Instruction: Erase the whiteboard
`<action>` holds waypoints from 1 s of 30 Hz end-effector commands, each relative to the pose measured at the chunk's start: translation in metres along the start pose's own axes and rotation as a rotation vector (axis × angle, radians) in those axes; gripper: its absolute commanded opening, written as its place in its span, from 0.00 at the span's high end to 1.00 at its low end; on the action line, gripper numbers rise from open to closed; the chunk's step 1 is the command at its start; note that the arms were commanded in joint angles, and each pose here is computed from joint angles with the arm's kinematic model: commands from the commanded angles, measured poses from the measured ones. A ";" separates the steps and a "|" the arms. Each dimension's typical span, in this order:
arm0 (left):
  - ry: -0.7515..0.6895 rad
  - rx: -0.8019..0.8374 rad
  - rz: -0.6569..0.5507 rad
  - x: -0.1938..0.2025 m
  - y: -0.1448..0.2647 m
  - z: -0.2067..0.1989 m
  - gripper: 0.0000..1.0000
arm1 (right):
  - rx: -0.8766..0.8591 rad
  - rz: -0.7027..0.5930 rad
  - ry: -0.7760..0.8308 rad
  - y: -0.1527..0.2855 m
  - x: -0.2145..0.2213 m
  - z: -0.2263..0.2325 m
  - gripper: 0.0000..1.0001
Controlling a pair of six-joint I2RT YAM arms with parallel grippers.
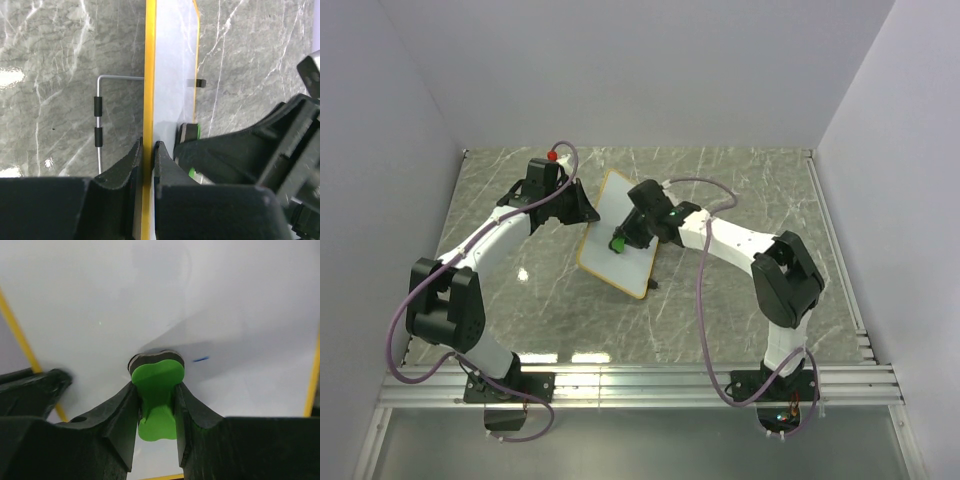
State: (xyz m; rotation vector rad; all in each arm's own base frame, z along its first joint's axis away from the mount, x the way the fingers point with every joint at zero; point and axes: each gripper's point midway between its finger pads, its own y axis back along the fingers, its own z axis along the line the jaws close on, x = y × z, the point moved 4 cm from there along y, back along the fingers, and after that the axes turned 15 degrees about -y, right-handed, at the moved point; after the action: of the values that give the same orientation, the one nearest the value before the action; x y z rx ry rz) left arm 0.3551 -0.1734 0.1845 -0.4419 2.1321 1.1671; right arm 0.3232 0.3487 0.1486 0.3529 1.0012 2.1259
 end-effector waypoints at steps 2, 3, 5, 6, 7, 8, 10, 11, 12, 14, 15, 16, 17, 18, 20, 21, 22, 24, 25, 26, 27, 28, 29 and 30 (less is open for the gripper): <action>-0.017 0.059 0.066 0.018 -0.013 -0.022 1.00 | 0.195 0.013 -0.050 -0.032 -0.012 -0.075 1.00; -0.018 0.060 0.065 0.018 -0.013 -0.023 1.00 | 0.208 0.003 -0.060 -0.034 -0.018 -0.081 1.00; -0.020 0.058 0.065 0.018 -0.012 -0.023 1.00 | 0.239 -0.028 -0.080 -0.038 -0.037 -0.097 1.00; -0.022 0.058 0.068 0.019 -0.011 -0.024 1.00 | 0.251 -0.055 -0.084 -0.040 -0.046 -0.101 1.00; -0.021 0.055 0.069 0.019 -0.011 -0.023 1.00 | 0.260 -0.063 -0.083 -0.041 -0.051 -0.105 1.00; -0.022 0.055 0.070 0.019 -0.011 -0.023 1.00 | 0.263 -0.073 -0.087 -0.042 -0.056 -0.106 1.00; -0.025 0.055 0.074 0.020 -0.011 -0.023 1.00 | 0.264 -0.086 -0.085 -0.044 -0.065 -0.103 1.00; -0.027 0.055 0.077 0.021 -0.011 -0.024 1.00 | 0.261 -0.092 -0.082 -0.044 -0.067 -0.100 1.00; -0.029 0.055 0.078 0.021 -0.011 -0.024 1.00 | 0.261 -0.092 -0.081 -0.046 -0.068 -0.098 1.00; -0.031 0.053 0.080 0.021 -0.011 -0.024 1.00 | 0.235 -0.083 -0.083 -0.046 -0.066 -0.082 1.00; -0.032 0.053 0.081 0.021 -0.011 -0.024 1.00 | 0.209 -0.077 -0.084 -0.045 -0.063 -0.069 1.00; -0.031 0.052 0.079 0.020 -0.011 -0.024 1.00 | 0.194 -0.071 -0.091 -0.044 -0.061 -0.062 1.00; -0.032 0.053 0.081 0.020 -0.011 -0.024 1.00 | 0.183 -0.069 -0.095 -0.045 -0.059 -0.056 1.00; -0.033 0.055 0.080 0.019 -0.011 -0.024 1.00 | 0.149 -0.065 -0.097 -0.042 -0.058 -0.040 1.00; -0.033 0.053 0.083 0.020 -0.012 -0.024 1.00 | 0.136 -0.053 -0.106 -0.042 -0.052 -0.028 1.00; -0.034 0.056 0.081 0.019 -0.012 -0.025 1.00 | 0.114 -0.051 -0.115 -0.038 -0.052 -0.014 1.00; -0.033 0.055 0.082 0.020 -0.013 -0.024 1.00 | 0.106 -0.048 -0.112 -0.037 -0.049 -0.009 1.00; -0.030 0.058 0.082 0.020 -0.014 -0.025 1.00 | 0.078 -0.044 -0.112 -0.033 -0.047 0.008 1.00; -0.030 0.059 0.080 0.020 -0.016 -0.025 1.00 | 0.080 -0.038 -0.116 -0.033 -0.042 0.011 1.00; -0.025 0.060 0.080 0.021 -0.017 -0.026 1.00 | 0.081 -0.036 -0.117 -0.034 -0.040 0.012 1.00; -0.024 0.062 0.081 0.022 -0.018 -0.026 1.00 | 0.071 -0.013 -0.130 -0.031 -0.036 0.019 1.00; -0.025 0.065 0.079 0.021 -0.020 -0.027 1.00 | 0.070 -0.002 -0.136 -0.032 -0.033 0.020 1.00; -0.019 0.065 0.082 0.022 -0.021 -0.027 1.00 | 0.073 0.004 -0.137 -0.034 -0.031 0.021 1.00; -0.020 0.069 0.081 0.022 -0.022 -0.029 1.00 | 0.069 0.008 -0.138 -0.032 -0.028 0.025 1.00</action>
State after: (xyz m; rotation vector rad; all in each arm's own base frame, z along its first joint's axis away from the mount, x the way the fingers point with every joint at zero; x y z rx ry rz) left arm 0.3558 -0.1805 0.1881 -0.4470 2.1175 1.1542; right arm 0.3815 0.3216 0.1467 0.4705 1.0241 1.9722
